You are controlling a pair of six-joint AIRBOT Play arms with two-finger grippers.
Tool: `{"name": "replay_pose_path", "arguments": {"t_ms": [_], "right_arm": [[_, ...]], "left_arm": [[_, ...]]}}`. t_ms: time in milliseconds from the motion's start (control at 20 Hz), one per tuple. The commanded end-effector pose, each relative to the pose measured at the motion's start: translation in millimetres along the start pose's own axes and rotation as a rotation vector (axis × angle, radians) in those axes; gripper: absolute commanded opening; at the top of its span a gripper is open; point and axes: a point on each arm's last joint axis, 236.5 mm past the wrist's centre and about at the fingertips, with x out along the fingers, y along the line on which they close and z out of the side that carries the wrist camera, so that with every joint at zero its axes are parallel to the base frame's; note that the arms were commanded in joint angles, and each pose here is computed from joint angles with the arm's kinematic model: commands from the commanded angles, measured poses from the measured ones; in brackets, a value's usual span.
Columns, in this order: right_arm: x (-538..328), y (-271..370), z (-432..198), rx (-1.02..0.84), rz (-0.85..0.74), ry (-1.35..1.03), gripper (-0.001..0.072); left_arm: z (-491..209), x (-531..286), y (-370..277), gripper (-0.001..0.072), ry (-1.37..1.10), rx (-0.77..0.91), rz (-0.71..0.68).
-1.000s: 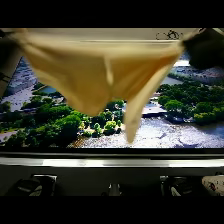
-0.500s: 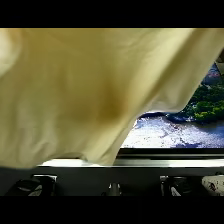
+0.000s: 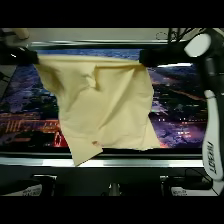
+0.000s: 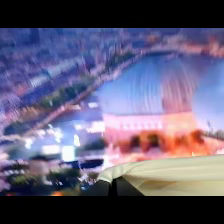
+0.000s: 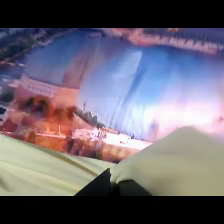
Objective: Fold the shirts.
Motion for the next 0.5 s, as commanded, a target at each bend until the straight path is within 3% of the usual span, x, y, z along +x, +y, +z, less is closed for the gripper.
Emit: {"name": "replay_pose_path", "arguments": {"t_ms": [0,50,100,150,200,350,450], "right_arm": [[82,-11,-55,0.243,0.083,0.204,0.0022],[89,-12,-60,0.276,0.087,0.221,0.0029],[88,-13,-62,0.295,0.084,0.230,0.0167],[80,-14,-63,0.295,0.082,0.243,0.0440],[64,-18,-66,0.262,0.076,0.272,0.0536],[-2,-69,-106,0.218,-0.068,0.468,0.0531],[-38,-102,-147,0.291,-0.125,0.616,0.0527]], "left_arm": [[-97,96,-61,0.0031,0.393,-0.091,-0.170],[-115,105,-81,0.0069,0.473,-0.119,-0.240],[-126,107,-95,0.0147,0.526,-0.133,-0.294],[-130,105,-101,0.0363,0.546,-0.120,-0.337],[-130,101,-97,0.0543,0.551,-0.104,-0.350],[-139,80,-49,0.0573,0.606,-0.148,-0.331],[-162,68,-28,0.0456,0.655,-0.244,-0.365]]}}
